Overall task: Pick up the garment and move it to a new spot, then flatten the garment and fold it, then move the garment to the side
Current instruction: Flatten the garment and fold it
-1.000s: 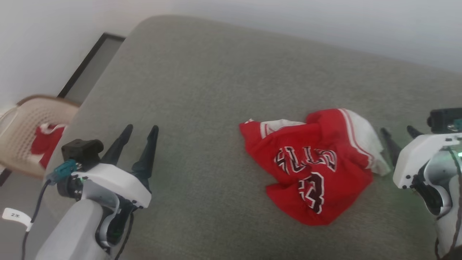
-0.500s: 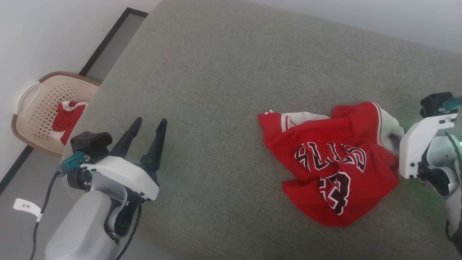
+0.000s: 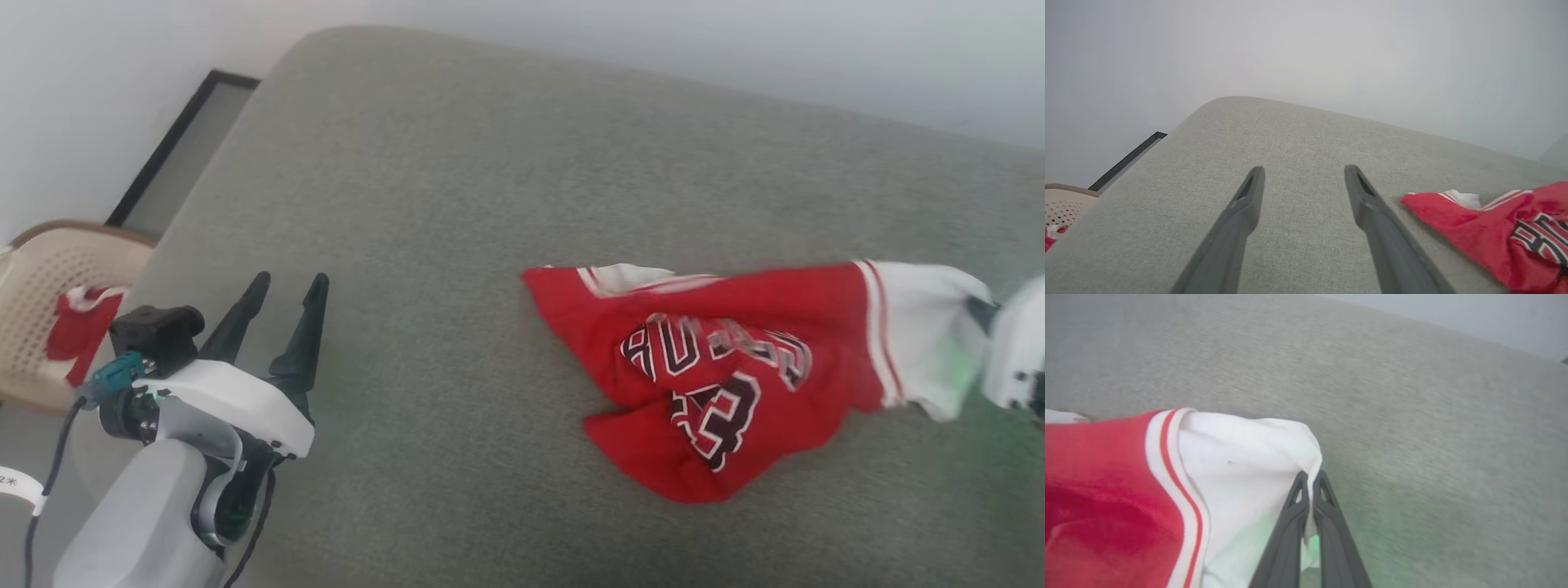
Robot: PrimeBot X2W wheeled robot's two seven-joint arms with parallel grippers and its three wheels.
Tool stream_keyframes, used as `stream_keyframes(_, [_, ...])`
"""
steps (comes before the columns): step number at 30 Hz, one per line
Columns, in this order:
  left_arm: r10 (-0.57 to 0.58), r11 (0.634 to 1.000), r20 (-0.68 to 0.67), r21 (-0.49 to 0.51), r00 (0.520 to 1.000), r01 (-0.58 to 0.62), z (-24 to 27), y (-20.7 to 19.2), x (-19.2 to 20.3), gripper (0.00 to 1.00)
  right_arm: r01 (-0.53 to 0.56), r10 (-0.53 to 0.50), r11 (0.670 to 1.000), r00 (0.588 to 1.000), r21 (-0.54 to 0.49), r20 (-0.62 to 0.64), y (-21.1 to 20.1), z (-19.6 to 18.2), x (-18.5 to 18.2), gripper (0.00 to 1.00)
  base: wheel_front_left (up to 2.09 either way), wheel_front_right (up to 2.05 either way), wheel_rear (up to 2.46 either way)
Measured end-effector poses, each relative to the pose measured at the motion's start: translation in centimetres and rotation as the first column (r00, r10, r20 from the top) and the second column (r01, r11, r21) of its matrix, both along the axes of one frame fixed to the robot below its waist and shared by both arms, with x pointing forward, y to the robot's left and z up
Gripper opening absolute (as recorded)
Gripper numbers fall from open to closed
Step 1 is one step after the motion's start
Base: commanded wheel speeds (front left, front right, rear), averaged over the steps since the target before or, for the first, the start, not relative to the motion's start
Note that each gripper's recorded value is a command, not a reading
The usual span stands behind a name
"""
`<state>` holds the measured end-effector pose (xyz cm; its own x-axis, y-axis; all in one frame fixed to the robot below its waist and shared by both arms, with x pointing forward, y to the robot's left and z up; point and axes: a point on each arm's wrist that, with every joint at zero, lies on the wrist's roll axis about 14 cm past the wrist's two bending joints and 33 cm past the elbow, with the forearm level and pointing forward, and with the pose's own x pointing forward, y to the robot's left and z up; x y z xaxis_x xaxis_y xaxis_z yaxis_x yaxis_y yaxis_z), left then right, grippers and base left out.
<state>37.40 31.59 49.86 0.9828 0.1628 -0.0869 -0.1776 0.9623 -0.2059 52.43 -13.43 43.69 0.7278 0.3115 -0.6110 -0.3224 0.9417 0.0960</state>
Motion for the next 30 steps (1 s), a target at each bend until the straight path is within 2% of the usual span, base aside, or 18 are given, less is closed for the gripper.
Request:
stream_keyframes(8, [-0.06, 0.998, 0.017, -0.007, 0.998, 0.06, 0.6, -2.0, 1.2, 1.0, 0.2, -0.203, 0.979, 0.975, -0.038, -0.087, -8.5, -1.6, -4.1, 0.0, 0.0, 0.0, 0.0])
stream_keyframes(12, [-0.079, 0.997, 0.0, -0.012, 0.997, 0.079, 0.1, -2.6, 1.6, 1.0, 0.255, -0.257, 0.966, 0.951, -0.037, -0.17, -9.3, -4.4, -6.3, 0.0, 0.0, 0.0, 0.0])
stream_keyframes(18, [-0.111, 0.994, -0.02, -0.014, 0.994, 0.111, -0.1, -3.4, 2.5, 1.0, 0.313, -0.309, 0.95, 0.927, -0.017, -0.21, -9.5, -5.9, -6.8, 0.0, 0.0, 0.0, 0.0])
stream_keyframes(19, [-0.121, 0.993, -0.027, -0.013, 0.992, 0.121, -0.2, -3.6, 2.6, 1.0, 0.317, -0.313, 0.948, 0.926, -0.015, -0.212, -9.5, -5.9, -6.8, 0.05, 0.0, 0.0, 0.0])
stream_keyframes(20, [-0.128, 0.992, -0.029, -0.013, 0.991, 0.128, -0.1, -3.7, 2.8, 1.0, 0.32, -0.316, 0.947, 0.926, -0.015, -0.208, -9.5, -5.8, -6.7, 0.78, 0.0, 0.0, 0.0])
stream_keyframes(21, [-0.137, 0.99, -0.031, -0.019, 0.99, 0.136, -0.1, -3.8, 3.0, 1.0, 0.321, -0.318, 0.947, 0.927, -0.018, -0.2, -9.6, -5.6, -6.6, 1.0, 0.0, 0.0, 0.0])
stream_keyframes(26, [-0.201, 0.979, -0.056, -0.025, 0.978, 0.2, 0.4, -5.2, 4.3, 1.0, 0.323, -0.321, 0.946, 0.936, -0.01, -0.148, -9.9, -4.2, -6.5, 1.0, 0.0, 0.0, 0.0])
stream_keyframes(30, [-0.277, 0.961, -0.079, -0.029, 0.958, 0.275, 1.4, -7.0, 5.8, 1.0, 0.319, -0.318, 0.948, 0.947, 0.017, -0.041, -10.2, -1.6, -6.1, 1.0, 0.0, 0.0, 0.0])
